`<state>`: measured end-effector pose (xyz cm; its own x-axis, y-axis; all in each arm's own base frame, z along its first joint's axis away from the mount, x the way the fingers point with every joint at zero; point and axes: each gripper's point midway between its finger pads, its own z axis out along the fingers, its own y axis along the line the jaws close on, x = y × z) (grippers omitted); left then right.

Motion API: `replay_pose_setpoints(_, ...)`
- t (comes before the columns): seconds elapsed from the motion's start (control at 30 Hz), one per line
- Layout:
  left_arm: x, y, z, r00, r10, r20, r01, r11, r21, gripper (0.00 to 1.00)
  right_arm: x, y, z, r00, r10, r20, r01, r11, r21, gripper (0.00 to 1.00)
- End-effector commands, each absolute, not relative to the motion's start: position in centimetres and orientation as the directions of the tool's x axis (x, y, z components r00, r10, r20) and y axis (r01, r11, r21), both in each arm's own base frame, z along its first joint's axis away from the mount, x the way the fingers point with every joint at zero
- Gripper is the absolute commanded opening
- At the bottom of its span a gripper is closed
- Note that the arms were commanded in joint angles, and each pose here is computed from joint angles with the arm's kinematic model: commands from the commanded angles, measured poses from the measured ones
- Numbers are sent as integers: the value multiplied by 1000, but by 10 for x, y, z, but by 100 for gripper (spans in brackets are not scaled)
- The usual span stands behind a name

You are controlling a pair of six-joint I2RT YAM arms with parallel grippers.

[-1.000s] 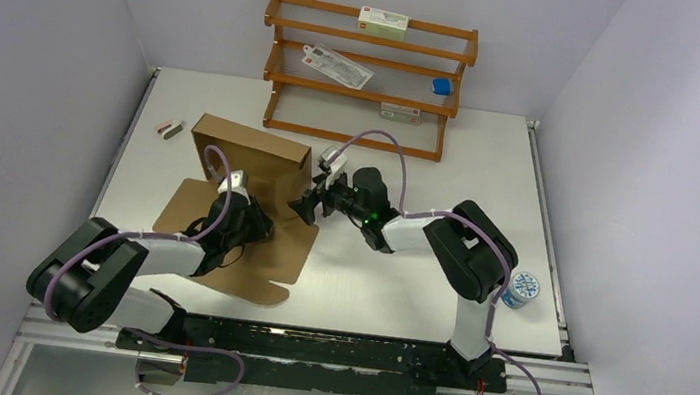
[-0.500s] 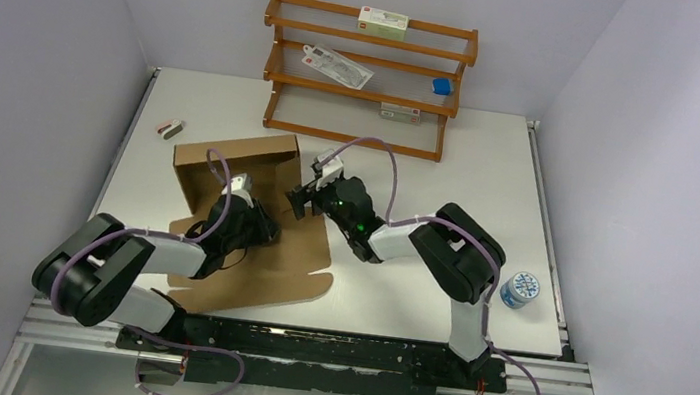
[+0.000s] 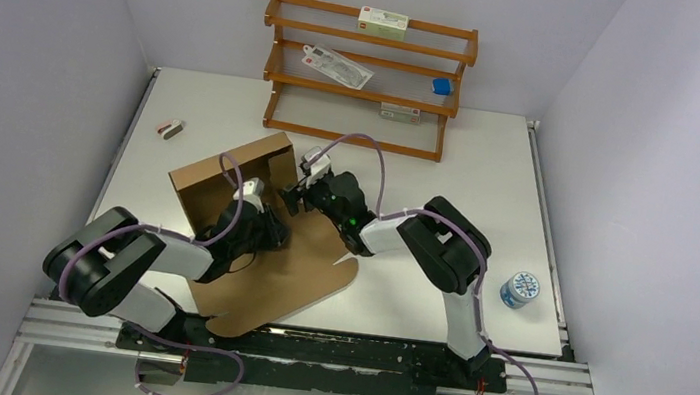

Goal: Fold the paper box

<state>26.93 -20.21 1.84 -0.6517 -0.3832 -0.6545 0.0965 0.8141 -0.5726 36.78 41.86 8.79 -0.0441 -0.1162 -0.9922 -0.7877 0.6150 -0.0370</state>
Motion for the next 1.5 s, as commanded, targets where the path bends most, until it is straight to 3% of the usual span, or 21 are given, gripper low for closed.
replay_pose_setpoints(0.0,214,-200,-27,-804,-265,-532,64,852,-520,26,374,427,88,-10,-126,-992,-790,610,-70,77)
replay_pose_setpoints(0.13,212,-201,-24,-796,-260,-547,69,858,-509,26,377,422,89,-4,-128,-992,-773,629,-78,61)
replay_pose_setpoints(0.47,207,-210,-3,-790,-230,-569,122,850,-512,29,365,390,93,7,-188,-982,-735,665,-132,39)
replay_pose_setpoints(0.73,210,-216,76,-730,-226,-645,219,817,-534,45,353,364,96,10,-226,-974,-711,684,-165,26)
replay_pose_setpoints(1.13,219,-222,238,-588,-145,-796,422,784,-455,62,334,355,82,-8,-267,-964,-750,639,-171,23)
replay_pose_setpoints(1.47,267,-194,295,-440,-104,-892,333,904,-270,78,316,356,78,-16,-275,-961,-802,578,-151,22)
